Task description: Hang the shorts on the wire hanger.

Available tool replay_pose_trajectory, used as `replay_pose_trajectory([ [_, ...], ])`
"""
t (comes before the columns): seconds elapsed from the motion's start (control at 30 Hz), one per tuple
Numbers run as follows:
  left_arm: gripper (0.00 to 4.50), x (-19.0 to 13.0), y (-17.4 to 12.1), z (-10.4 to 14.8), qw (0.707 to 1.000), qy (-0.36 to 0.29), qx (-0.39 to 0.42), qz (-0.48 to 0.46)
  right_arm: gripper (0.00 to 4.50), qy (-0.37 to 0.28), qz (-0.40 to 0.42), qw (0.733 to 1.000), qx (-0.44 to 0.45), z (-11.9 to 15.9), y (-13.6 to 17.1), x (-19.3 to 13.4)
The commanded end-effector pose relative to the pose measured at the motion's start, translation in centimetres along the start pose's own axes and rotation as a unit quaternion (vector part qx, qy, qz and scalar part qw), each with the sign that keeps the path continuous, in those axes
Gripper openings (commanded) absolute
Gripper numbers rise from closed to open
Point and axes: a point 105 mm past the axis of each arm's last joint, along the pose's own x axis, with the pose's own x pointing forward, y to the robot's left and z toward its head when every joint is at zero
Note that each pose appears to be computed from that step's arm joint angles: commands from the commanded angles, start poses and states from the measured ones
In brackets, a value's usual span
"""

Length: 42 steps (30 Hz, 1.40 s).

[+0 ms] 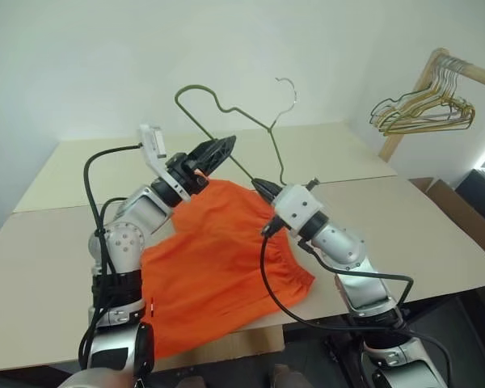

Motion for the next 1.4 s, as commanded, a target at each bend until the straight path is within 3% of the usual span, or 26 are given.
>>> replay_pose_trajectory([
  [0.03,2.63,0.4,-0.7,1.5,1.000,-0.025,0.005,-0.016,0.00,-0.023,-0.010,1.000,-0.015,0.9,-0.2,0.1],
  [0.3,0.04,0.2,-0.5,1.6,0.999,-0.043,-0.011,-0.004,0.00,-0.021,-0.043,0.999,-0.027,0.7,-0.8,0.4],
  [0.47,0.01,0.1,-0.1,1.1,0.999,-0.035,0.002,0.016,0.00,0.005,-0.030,0.999,-0.032,-0.1,-0.7,0.5],
  [0.5,0.00,0.1,0.0,1.0,0.999,-0.032,0.011,0.018,0.55,0.012,-0.026,0.999,-0.022,-0.3,-0.7,0.5],
  [0.73,0.00,-0.3,0.3,1.8,0.996,-0.049,0.067,0.025,2.93,0.011,-0.013,1.000,-0.005,-0.4,-1.0,-0.1],
  [0.87,0.00,-2.0,-0.3,4.0,0.996,-0.052,0.070,-0.028,4.31,0.021,0.065,0.986,0.152,-0.4,-3.0,-2.1],
  [1.0,0.00,-3.6,-2.7,5.4,0.986,-0.042,0.109,-0.121,4.31,0.017,0.179,0.935,0.304,0.7,-4.6,-4.9],
  [1.03,0.00,-4.3,-3.9,5.8,0.978,-0.036,0.122,-0.165,4.31,0.048,0.221,0.913,0.339,0.1,-4.9,-5.9],
  [1.17,0.00,-5.7,-6.4,6.8,0.957,-0.020,0.127,-0.259,4.31,0.103,0.301,0.864,0.390,-1.0,-5.3,-8.1],
  [1.27,0.00,-5.9,-7.3,7.2,0.947,-0.019,0.110,-0.301,4.31,0.107,0.359,0.821,0.431,-1.3,-4.6,-8.7],
  [1.4,0.00,-5.6,-7.7,6.9,0.942,-0.016,0.116,-0.313,4.31,0.110,0.396,0.803,0.432,-1.2,-3.6,-8.1],
])
